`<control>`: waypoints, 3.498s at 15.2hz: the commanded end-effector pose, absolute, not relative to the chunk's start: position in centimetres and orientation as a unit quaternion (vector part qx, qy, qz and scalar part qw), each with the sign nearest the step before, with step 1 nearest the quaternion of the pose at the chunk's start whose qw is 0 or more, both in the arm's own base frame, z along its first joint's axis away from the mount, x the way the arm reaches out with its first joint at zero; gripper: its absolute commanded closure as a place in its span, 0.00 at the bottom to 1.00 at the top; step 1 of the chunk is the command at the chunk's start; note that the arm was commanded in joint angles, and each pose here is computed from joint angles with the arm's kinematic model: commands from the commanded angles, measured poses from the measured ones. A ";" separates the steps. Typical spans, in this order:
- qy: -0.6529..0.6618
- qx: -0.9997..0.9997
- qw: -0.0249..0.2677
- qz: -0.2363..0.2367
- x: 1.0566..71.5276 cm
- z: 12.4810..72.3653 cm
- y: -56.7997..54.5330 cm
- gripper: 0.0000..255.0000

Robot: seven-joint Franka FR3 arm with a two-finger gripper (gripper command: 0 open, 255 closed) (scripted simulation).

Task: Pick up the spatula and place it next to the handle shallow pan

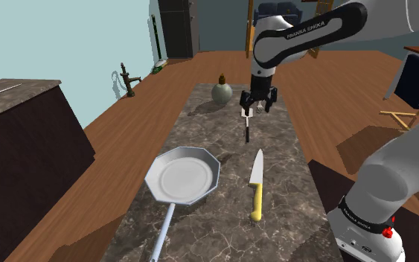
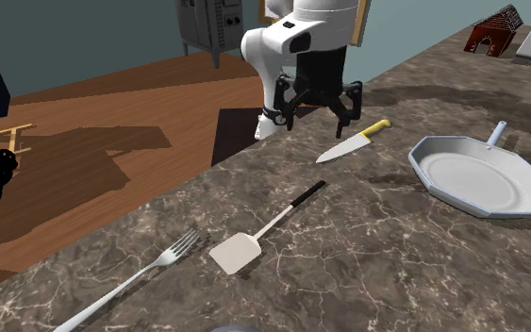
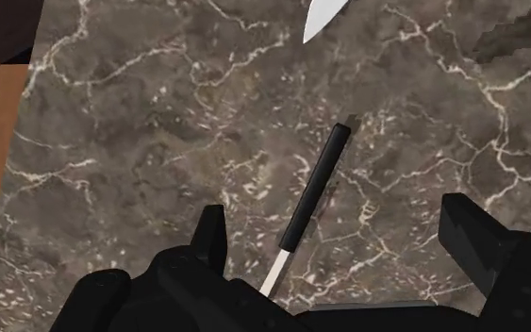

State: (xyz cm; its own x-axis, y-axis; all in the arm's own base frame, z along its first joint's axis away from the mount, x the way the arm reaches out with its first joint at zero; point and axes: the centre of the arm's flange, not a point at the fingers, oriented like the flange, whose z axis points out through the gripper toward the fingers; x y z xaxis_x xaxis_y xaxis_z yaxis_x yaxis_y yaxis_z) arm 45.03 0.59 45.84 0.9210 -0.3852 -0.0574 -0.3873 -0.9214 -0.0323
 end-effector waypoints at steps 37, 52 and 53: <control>0.418 -0.908 0.014 0.030 54.7 34.4 -6.4 1.00; 0.418 -0.908 0.014 0.030 54.7 42.3 -6.4 1.00; 0.418 -0.908 0.014 0.030 54.7 42.8 -6.4 1.00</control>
